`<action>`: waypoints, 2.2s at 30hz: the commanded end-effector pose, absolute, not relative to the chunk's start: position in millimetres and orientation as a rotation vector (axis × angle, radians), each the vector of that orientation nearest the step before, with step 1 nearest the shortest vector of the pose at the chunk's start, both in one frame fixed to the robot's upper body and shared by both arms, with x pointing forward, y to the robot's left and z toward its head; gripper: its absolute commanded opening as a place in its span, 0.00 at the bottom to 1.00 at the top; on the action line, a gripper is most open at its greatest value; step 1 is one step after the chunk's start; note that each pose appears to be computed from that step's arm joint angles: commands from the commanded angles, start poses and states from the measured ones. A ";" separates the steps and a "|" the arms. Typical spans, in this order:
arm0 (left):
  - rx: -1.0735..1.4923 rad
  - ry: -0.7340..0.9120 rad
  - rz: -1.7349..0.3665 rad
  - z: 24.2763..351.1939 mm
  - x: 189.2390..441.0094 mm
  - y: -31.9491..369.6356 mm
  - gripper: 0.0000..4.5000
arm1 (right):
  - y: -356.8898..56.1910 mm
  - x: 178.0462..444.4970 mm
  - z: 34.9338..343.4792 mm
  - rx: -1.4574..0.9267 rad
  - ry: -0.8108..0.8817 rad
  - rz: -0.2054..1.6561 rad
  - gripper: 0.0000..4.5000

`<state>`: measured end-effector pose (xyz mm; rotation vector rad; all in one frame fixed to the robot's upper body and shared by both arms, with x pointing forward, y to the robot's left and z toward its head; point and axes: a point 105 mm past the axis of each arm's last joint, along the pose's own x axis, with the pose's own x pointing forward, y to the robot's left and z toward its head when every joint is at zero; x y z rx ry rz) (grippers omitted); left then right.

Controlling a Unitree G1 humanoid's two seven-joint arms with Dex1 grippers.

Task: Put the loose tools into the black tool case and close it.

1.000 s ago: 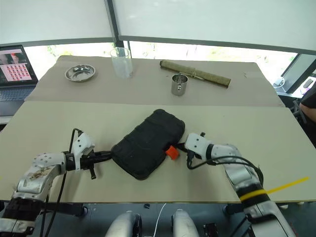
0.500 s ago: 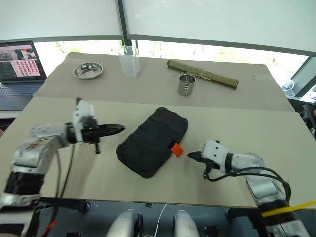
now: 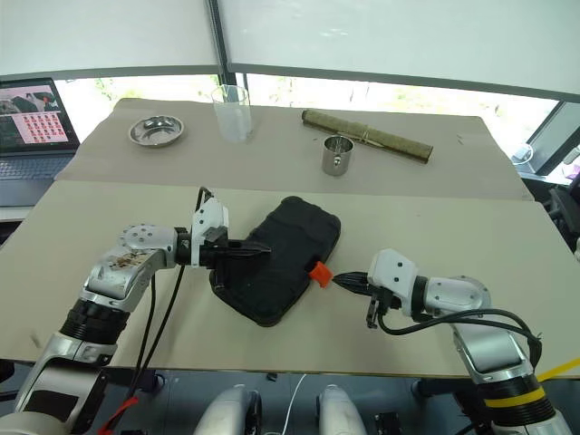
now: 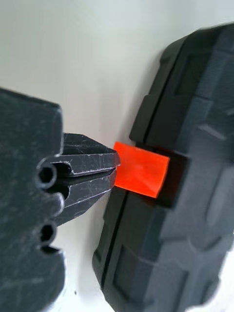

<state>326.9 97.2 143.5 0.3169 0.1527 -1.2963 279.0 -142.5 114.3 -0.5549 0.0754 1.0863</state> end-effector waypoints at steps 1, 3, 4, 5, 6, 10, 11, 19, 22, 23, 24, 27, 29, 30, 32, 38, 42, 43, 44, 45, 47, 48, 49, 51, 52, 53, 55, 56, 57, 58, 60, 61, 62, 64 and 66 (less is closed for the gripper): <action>0.335 0.153 -1.288 142.7 328.2 99.4 0.01 | -134.1 282.3 123.6 -0.562 0.013 1.091 0.00; 0.334 0.157 -1.284 141.0 328.0 100.0 0.01 | -130.1 282.2 122.8 -0.555 0.009 1.101 0.00; 0.334 0.158 -1.283 140.5 328.0 100.3 0.01 | -128.9 282.6 122.3 -0.553 0.009 1.102 0.00; 0.334 0.158 -1.282 140.1 328.0 100.5 0.01 | -128.1 282.8 121.8 -0.552 0.009 1.104 0.00; 0.334 0.160 -1.280 139.6 327.9 101.0 0.01 | -127.1 282.7 121.6 -0.551 0.006 1.107 0.00; 0.336 0.168 -1.273 136.9 327.1 103.0 0.01 | -124.7 282.7 123.8 -0.536 -0.006 1.111 0.00; 0.337 0.169 -1.271 136.2 326.9 103.6 0.01 | -124.6 282.7 123.4 -0.535 -0.005 1.110 0.00; 0.344 0.178 -1.267 132.9 325.2 105.7 0.01 | -131.6 281.8 117.0 -0.538 0.023 1.089 0.00; 0.345 0.182 -1.268 132.0 324.6 106.6 0.01 | -144.1 278.9 103.1 -0.541 0.109 1.067 0.00; 0.346 0.184 -1.268 131.4 324.3 106.8 0.01 | -146.8 278.5 98.2 -0.544 0.136 1.062 0.00; 0.348 0.186 -1.270 130.6 324.0 106.7 0.01 | -147.0 278.6 95.3 -0.553 0.142 1.063 0.00; 0.347 0.188 -1.276 129.8 323.5 104.9 0.01 | -140.2 281.1 95.0 -0.551 0.121 1.071 0.00; 0.347 0.188 -1.278 129.9 323.6 104.0 0.01 | -134.5 284.6 98.1 -0.553 0.102 1.082 0.00; 0.347 0.189 -1.279 130.0 323.5 103.9 0.01 | -133.1 285.5 98.9 -0.555 0.097 1.084 0.00; 0.347 0.190 -1.279 130.0 323.4 103.9 0.01 | -130.6 289.0 100.7 -0.555 0.091 1.089 0.00; 0.346 0.197 -1.277 127.9 321.6 103.6 0.01 | -116.4 296.5 106.4 -0.563 0.062 1.130 0.00; 0.345 0.202 -1.275 126.9 320.4 104.0 0.01 | -107.4 299.7 112.8 -0.560 0.044 1.150 0.00; 0.344 0.203 -1.275 126.7 320.3 103.9 0.01 | -105.7 300.5 114.3 -0.559 0.037 1.153 0.00; 0.344 0.204 -1.274 126.4 320.2 104.0 0.01 | -103.6 301.7 115.7 -0.554 0.031 1.156 0.00; 0.344 0.206 -1.273 125.9 320.3 104.0 0.01 | -101.5 303.1 116.7 -0.553 0.019 1.159 0.00; 0.344 0.210 -1.273 125.0 320.2 104.0 0.01 | -99.5 304.9 116.8 -0.549 0.013 1.162 0.00; 0.344 0.211 -1.272 124.6 320.3 103.9 0.01 | -99.2 304.7 117.2 -0.555 0.009 1.167 0.00; 0.345 0.213 -1.272 124.2 320.2 103.8 0.01 | -99.1 304.1 118.3 -0.553 0.005 1.170 0.00; 0.347 0.219 -1.270 122.9 320.1 103.8 0.01 | -99.2 302.3 124.2 -0.528 -0.015 1.169 0.00; 0.349 0.224 -1.269 121.6 320.0 104.0 0.01 | -100.0 300.5 126.2 -0.518 -0.021 1.170 0.00; 0.352 0.229 -1.268 120.3 319.8 104.0 0.01 | -100.9 298.8 127.9 -0.514 -0.026 1.173 0.00; 0.358 0.241 -1.267 117.0 319.7 104.3 0.01 | -103.0 296.6 130.2 -0.515 -0.034 1.173 0.00; 0.363 0.249 -1.263 115.1 320.0 104.6 0.01 | -104.5 296.2 131.5 -0.518 -0.038 1.170 0.00; 0.366 0.257 -1.257 113.4 320.6 104.7 0.01 | -105.8 296.1 132.8 -0.521 -0.042 1.166 0.00; 0.369 0.263 -1.252 111.7 321.3 104.6 0.01 | -106.8 296.8 134.4 -0.520 -0.047 1.159 0.00; 0.375 0.275 -1.247 108.8 322.2 104.0 0.01 | -107.0 298.6 137.2 -0.518 -0.060 1.149 0.00; 0.377 0.281 -1.247 107.5 322.2 103.6 0.01 | -106.4 299.4 138.0 -0.514 -0.064 1.146 0.00; 0.379 0.289 -1.245 106.1 322.3 103.4 0.01 | -105.6 299.9 138.3 -0.511 -0.066 1.146 0.00; 0.383 0.296 -1.245 104.1 322.4 102.5 0.01 | -103.1 300.9 136.4 -0.514 -0.065 1.147 0.00; 0.382 0.298 -1.251 103.4 321.8 100.7 0.01 | -100.6 302.1 133.1 -0.522 -0.064 1.149 0.00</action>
